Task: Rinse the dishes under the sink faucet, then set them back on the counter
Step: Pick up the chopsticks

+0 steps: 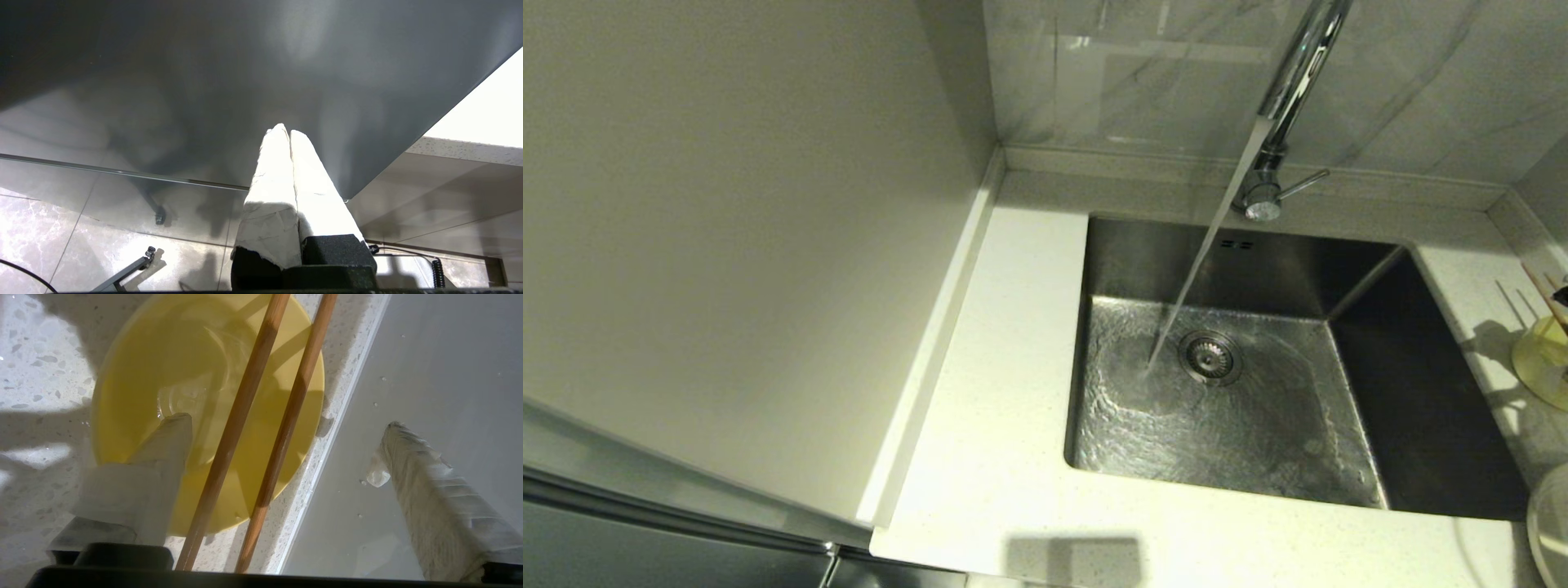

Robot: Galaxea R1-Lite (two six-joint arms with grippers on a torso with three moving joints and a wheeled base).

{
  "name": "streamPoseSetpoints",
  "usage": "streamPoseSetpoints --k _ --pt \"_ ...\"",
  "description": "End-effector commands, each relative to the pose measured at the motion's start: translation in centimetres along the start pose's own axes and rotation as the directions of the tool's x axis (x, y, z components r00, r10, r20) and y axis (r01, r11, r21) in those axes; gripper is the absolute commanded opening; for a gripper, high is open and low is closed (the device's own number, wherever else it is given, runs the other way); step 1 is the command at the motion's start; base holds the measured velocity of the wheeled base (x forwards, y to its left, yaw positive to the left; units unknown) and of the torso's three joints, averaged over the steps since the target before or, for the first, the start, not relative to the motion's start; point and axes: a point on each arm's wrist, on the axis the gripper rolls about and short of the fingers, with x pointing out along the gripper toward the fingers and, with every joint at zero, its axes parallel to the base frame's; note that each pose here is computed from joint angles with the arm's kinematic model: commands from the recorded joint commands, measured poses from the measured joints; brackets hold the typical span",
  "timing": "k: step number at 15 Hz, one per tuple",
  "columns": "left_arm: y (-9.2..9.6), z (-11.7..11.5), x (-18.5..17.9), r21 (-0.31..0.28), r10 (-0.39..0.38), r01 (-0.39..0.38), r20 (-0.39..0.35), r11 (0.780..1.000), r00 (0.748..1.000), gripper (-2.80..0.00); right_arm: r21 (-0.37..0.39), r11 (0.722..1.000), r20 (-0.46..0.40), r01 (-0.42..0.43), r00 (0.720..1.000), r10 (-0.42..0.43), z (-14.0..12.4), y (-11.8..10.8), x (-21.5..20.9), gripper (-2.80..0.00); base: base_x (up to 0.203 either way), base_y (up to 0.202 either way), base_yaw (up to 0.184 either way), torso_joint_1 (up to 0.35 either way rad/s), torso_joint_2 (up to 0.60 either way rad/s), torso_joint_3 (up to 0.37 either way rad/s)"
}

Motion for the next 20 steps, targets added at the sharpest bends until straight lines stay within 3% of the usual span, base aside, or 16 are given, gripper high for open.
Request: streamPoseSetpoints --k 1,20 --pt "0.00 0.00 -0.01 0.000 0.001 -0.001 0.002 1.000 1.000 -2.80 -0.008 1.000 -0.003 -0.003 1.000 0.003 -0.04 0.07 0.20 -2.80 0.000 0.000 0.000 0.000 0.00 0.000" --pt "0.00 0.00 -0.01 0.000 0.001 -0.001 0.002 1.000 1.000 -2.80 0.005 0.999 0.031 0.034 0.999 -0.034 0.75 -0.88 -0.21 -2.80 0.000 0.000 0.000 0.000 0.00 0.000"
